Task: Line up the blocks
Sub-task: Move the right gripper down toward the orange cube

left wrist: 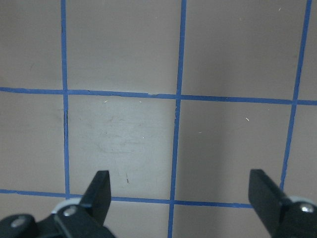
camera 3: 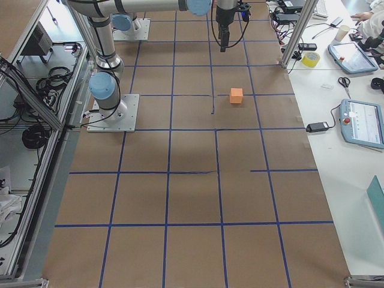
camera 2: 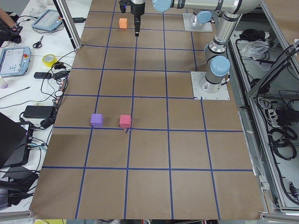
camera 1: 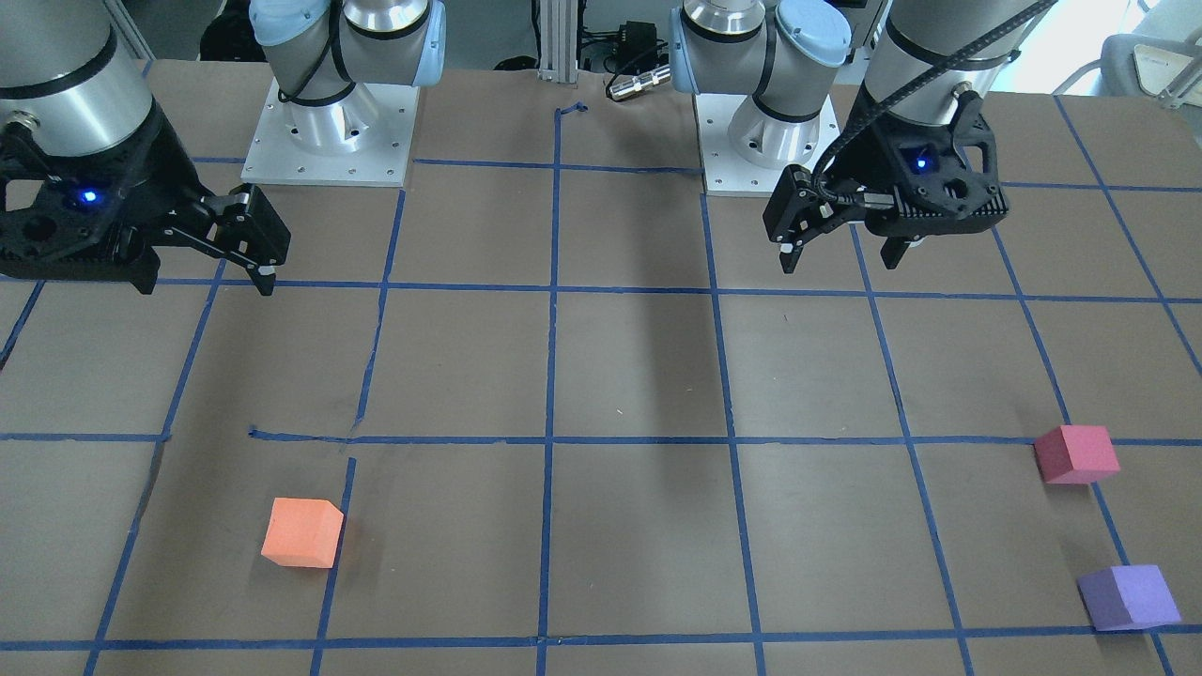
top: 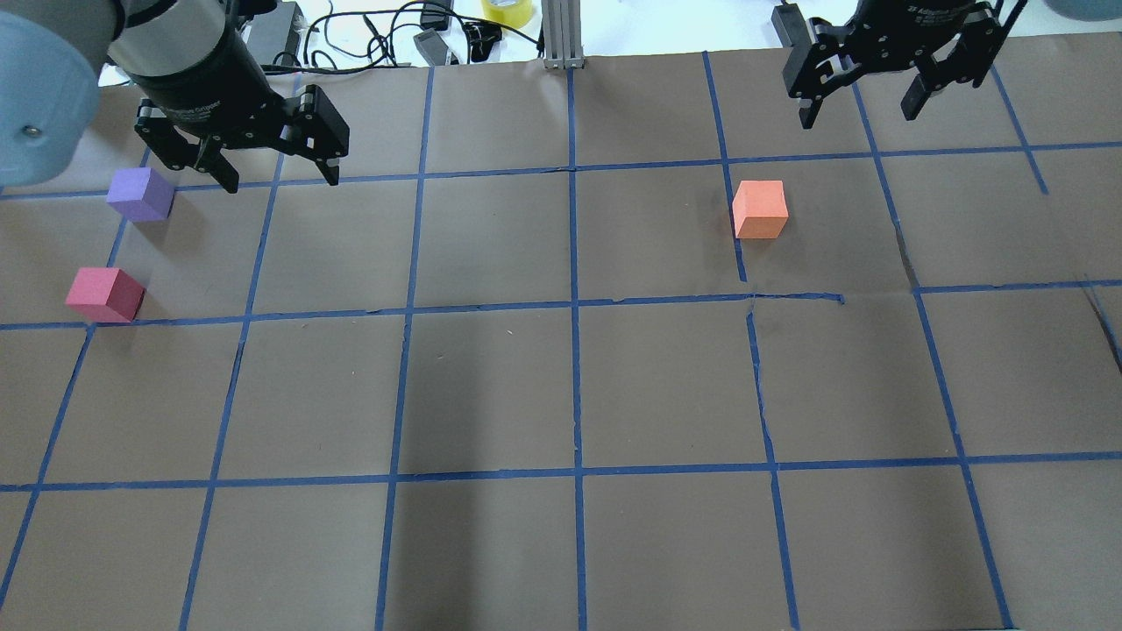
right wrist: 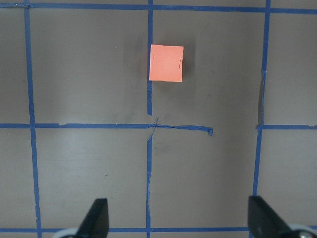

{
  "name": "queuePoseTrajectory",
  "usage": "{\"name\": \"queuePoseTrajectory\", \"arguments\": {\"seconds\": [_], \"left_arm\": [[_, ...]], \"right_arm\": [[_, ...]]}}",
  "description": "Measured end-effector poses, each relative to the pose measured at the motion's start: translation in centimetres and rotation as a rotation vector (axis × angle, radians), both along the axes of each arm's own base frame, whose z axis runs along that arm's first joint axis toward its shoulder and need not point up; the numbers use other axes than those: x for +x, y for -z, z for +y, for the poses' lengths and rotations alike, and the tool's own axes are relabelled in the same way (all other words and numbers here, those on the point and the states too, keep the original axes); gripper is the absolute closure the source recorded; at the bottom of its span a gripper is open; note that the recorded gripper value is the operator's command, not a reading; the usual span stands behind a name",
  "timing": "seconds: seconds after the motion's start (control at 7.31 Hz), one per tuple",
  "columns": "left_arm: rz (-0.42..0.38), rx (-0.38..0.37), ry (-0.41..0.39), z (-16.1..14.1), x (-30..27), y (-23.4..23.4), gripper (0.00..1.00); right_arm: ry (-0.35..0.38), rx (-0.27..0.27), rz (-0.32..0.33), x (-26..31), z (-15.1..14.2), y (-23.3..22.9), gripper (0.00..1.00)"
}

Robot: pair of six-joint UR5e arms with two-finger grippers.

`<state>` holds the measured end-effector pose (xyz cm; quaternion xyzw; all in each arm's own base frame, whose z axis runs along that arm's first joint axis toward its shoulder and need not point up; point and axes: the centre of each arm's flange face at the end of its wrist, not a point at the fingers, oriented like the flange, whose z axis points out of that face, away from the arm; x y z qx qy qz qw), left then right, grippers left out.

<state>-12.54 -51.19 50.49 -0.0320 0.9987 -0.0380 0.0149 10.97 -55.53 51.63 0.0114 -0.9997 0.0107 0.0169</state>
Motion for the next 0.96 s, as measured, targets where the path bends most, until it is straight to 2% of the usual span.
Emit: {"name": "queuePoseTrajectory", "arguments": {"seconds": [0.82, 0.96], "left_arm": [[0.019, 0.004, 0.001, -0.5, 1.7, 0.2, 0.00], [0.019, 0.004, 0.001, -0.6, 1.7, 0.3, 0.00]], "right_arm": [[-0.009, 0.011, 0.006, -0.4, -0.8, 0.9, 0.00], [-0.010, 0.011, 0.009, -0.5, -1.7, 1.8, 0.00]]}}
